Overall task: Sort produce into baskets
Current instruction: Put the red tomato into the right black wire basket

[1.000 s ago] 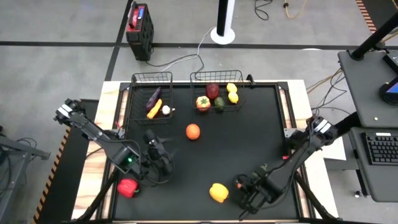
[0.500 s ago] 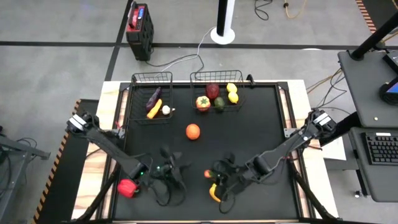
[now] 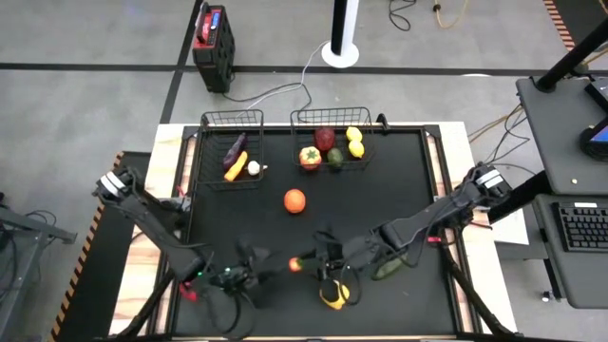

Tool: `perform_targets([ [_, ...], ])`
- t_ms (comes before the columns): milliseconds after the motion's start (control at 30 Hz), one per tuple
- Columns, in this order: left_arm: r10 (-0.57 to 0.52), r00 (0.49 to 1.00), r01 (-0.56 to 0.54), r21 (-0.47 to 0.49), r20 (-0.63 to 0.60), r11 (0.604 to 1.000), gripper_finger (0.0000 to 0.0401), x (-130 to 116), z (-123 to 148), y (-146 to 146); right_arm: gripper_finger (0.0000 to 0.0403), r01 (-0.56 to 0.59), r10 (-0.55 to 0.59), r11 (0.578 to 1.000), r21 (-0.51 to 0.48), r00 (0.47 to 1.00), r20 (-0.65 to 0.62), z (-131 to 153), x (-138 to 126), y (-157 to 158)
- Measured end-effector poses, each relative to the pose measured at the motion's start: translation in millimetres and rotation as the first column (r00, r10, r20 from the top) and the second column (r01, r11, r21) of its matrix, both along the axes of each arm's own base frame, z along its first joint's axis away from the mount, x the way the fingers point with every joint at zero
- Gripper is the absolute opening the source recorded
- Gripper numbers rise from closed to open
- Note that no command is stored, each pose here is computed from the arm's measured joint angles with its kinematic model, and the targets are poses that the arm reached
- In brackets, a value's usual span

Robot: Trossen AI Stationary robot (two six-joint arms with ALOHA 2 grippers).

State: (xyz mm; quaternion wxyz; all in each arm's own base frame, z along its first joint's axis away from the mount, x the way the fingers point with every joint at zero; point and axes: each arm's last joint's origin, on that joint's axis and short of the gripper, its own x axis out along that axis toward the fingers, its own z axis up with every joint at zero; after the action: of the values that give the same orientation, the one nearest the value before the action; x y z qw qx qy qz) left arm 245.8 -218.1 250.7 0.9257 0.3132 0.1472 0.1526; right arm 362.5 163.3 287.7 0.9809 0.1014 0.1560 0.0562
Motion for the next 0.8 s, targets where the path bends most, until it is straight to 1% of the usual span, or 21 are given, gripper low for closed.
perform_targets([
  [133,-0.062,0.998,0.063,-0.028,0.019,0.998,0.0206,-11.6,10.9,-2.4,0.0154,-0.051,0.053,0.998,-0.028,0.995,0.082,-3.4,1.1,-2.3],
  [200,-0.082,0.996,0.084,-0.056,0.039,0.995,0.0206,-15.6,12.5,-1.0,0.0155,-0.064,0.066,0.998,-0.023,0.989,0.132,-7.3,0.4,-3.6],
  [300,-0.121,0.990,0.128,-0.097,0.078,0.987,0.0206,-19.8,6.1,3.3,0.0153,-0.065,0.066,0.998,-0.009,0.983,0.170,-19.0,-2.7,-7.1],
  [400,-0.147,0.975,0.169,-0.127,0.166,0.977,0.0206,-24.9,-0.9,8.5,0.0151,-0.059,0.055,0.998,0.016,0.975,0.217,-30.8,-7.4,-11.0],
  [467,-0.131,0.965,0.164,-0.134,0.227,0.977,0.0206,-28.9,-4.1,13.0,0.0153,-0.055,0.042,0.997,0.048,0.969,0.245,-36.6,-10.4,-13.9],
  [567,-0.112,0.955,0.152,-0.130,0.274,0.980,0.0206,-32.7,-7.1,18.5,0.0156,-0.044,0.017,0.994,0.100,0.965,0.262,-44.8,-14.1,-18.9],
  [733,-0.056,0.965,0.079,-0.079,0.257,0.994,0.0206,-29.4,-5.6,20.2,0.0153,0.009,-0.049,0.989,0.150,0.962,0.268,-46.2,-13.0,-26.4],
  [800,-0.053,0.969,0.065,-0.041,0.242,0.997,0.0206,-25.9,-3.3,19.5,0.0152,0.023,-0.064,0.988,0.153,0.962,0.266,-46.0,-11.6,-29.5],
])
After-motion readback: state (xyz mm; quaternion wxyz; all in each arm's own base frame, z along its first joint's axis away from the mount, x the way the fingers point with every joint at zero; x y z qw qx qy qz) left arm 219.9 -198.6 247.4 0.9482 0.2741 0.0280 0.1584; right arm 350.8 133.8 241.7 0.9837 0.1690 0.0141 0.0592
